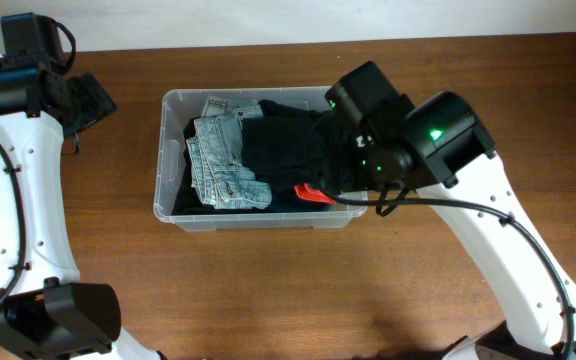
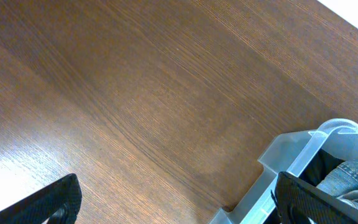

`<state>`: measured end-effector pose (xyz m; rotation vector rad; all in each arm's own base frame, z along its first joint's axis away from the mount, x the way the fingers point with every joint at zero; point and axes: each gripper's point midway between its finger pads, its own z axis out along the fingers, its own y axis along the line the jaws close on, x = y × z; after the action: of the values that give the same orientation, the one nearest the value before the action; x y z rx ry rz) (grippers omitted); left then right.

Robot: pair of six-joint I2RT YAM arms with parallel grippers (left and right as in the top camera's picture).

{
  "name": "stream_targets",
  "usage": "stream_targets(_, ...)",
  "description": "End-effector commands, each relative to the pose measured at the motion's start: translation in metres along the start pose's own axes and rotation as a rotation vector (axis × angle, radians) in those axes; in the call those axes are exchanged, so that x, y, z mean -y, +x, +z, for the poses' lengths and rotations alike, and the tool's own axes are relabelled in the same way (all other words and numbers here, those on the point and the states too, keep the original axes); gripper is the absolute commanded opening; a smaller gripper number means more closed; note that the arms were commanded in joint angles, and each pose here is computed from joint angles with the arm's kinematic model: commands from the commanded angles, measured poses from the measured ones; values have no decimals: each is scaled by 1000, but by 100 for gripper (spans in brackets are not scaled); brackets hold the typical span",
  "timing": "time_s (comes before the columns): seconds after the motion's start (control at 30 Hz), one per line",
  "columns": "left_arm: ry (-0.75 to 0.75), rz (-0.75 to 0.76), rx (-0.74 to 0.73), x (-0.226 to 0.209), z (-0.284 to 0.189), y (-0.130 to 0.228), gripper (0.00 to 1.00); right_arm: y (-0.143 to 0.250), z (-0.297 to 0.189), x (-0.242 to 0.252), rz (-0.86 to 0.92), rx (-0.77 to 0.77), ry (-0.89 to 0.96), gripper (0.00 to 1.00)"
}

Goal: Pack container

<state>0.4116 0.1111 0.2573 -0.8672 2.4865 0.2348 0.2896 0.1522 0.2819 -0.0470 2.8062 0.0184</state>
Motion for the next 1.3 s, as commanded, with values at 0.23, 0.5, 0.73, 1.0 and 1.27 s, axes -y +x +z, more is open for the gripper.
stream_targets(0.23, 7, -17, 23, -2, -10, -4, 99, -40, -43, 14, -48, 278, -94, 99)
stream_targets(0.5, 6, -17, 23, -2, -10, -4, 99, -35, -44, 55, 17, 379, -79, 98)
stream_targets(0.73, 8, -15, 23, -1, -10, -3, 99, -15, -9, 77, 10, 477, -157, 98)
stream_targets(1.0, 10, -11, 23, 0, -10, -3, 99, 24, 15, 102, 68, 740, -203, 98)
stream_targets(1.27, 10, -11, 23, 0, -10, -3, 100, 69, 23, 129, 128, 984, -185, 99)
